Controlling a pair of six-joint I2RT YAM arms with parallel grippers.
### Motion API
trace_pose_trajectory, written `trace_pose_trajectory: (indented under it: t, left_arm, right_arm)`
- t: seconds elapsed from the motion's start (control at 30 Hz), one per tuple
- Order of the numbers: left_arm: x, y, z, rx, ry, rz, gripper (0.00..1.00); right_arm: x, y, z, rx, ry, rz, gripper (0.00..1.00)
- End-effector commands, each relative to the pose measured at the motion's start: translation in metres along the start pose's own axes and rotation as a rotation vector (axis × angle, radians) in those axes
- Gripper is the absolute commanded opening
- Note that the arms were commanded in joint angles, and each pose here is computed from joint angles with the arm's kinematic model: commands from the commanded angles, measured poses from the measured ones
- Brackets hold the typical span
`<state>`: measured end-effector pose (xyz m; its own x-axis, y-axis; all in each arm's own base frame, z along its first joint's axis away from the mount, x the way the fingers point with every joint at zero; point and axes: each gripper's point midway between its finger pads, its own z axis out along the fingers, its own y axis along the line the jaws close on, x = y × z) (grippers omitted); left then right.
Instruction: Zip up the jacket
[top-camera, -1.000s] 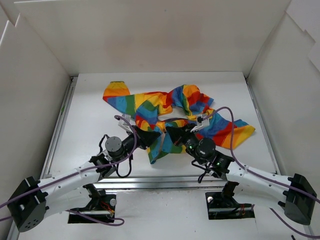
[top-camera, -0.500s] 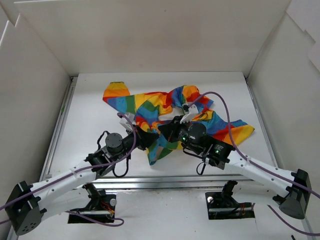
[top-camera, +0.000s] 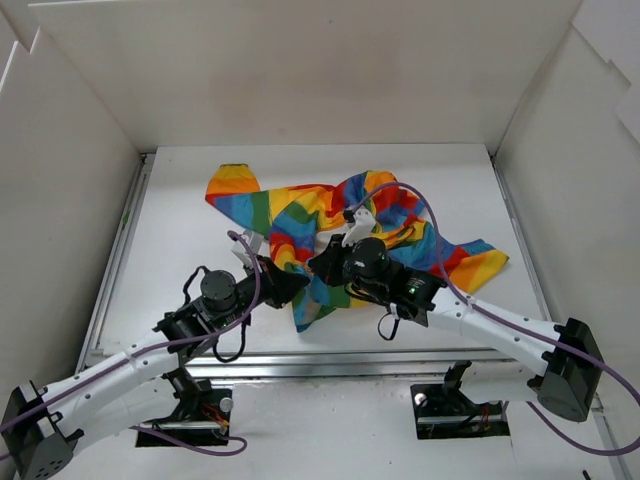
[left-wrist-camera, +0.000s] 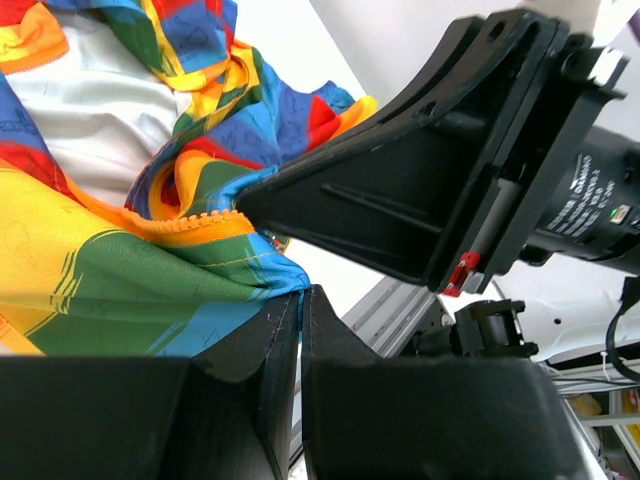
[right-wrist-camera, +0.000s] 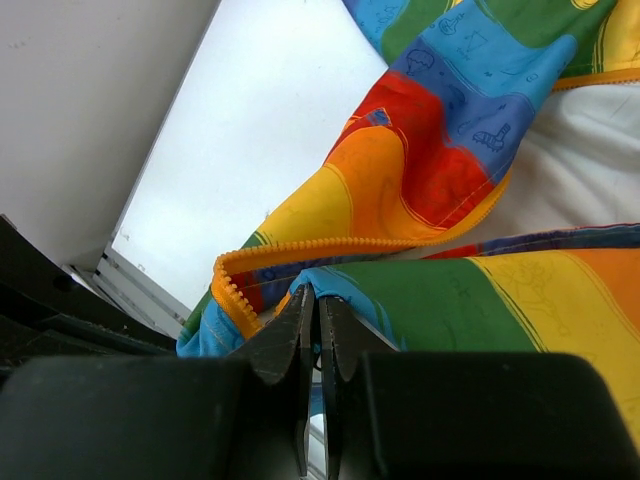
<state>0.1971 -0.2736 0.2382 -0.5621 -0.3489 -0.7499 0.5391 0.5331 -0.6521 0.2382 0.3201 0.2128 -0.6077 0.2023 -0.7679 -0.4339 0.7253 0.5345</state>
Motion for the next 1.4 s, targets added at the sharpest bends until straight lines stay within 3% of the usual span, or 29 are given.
trace_pose_trajectory:
  t: [0.0, 0.33, 0.67, 0.77, 0.87, 0.9, 0.97, 1.13, 1.2, 1.23, 1.27, 1.33, 1.37]
  left_arm:
    - [-0.016, -0.034, -0.007, 0.128, -0.025, 0.021, 0.0]
    - [0.021, -0.012, 0.0, 0.077, 0.096, -0.021, 0.0]
    - [0.026, -0.013, 0.001, 0.079, 0.139, 0.001, 0.0]
    - [0.031, -0.013, 0.001, 0.085, 0.17, 0.013, 0.0]
    - [0.04, -0.01, -0.002, 0.076, 0.214, 0.022, 0.0]
    - [0.041, -0.01, -0.004, 0.076, 0.218, 0.024, 0.0]
    - [0.045, -0.008, -0.006, 0.071, 0.236, 0.027, 0.0]
    - [0.049, -0.006, -0.009, 0.069, 0.261, 0.042, 0.0]
    - [0.049, -0.007, -0.009, 0.074, 0.262, 0.04, 0.0]
    - [0.048, -0.009, -0.01, 0.082, 0.26, 0.042, 0.0]
    - [0.048, -0.01, -0.009, 0.086, 0.257, 0.044, 0.0]
    - [0.048, -0.01, -0.009, 0.092, 0.254, 0.043, 0.0]
    - [0.048, -0.011, -0.009, 0.095, 0.255, 0.042, 0.0]
  right_arm:
    - [-0.031, 0.006, -0.001, -0.003, -0.111, 0.02, 0.0]
    - [-0.049, 0.015, -0.029, -0.049, -0.17, 0.043, 0.0]
    - [-0.01, -0.006, -0.024, -0.005, -0.064, 0.085, 0.02]
    - [0.007, -0.016, -0.026, 0.014, -0.027, 0.098, 0.16]
    - [0.014, -0.019, -0.033, 0.01, -0.012, 0.109, 0.35]
    - [0.012, -0.017, -0.039, -0.001, -0.018, 0.11, 0.46]
    - [0.017, -0.021, -0.047, 0.013, 0.008, 0.1, 0.56]
    - [0.023, -0.03, -0.073, 0.041, 0.052, 0.055, 0.63]
    - [0.026, -0.031, -0.078, 0.044, 0.081, 0.027, 0.59]
    - [0.03, -0.028, -0.081, 0.021, 0.114, -0.015, 0.47]
    - [0.031, -0.023, -0.082, -0.007, 0.131, -0.045, 0.22]
    - [0.038, -0.008, -0.083, -0.086, 0.206, -0.129, 0.0]
    - [0.048, -0.006, -0.078, -0.09, 0.256, -0.165, 0.0]
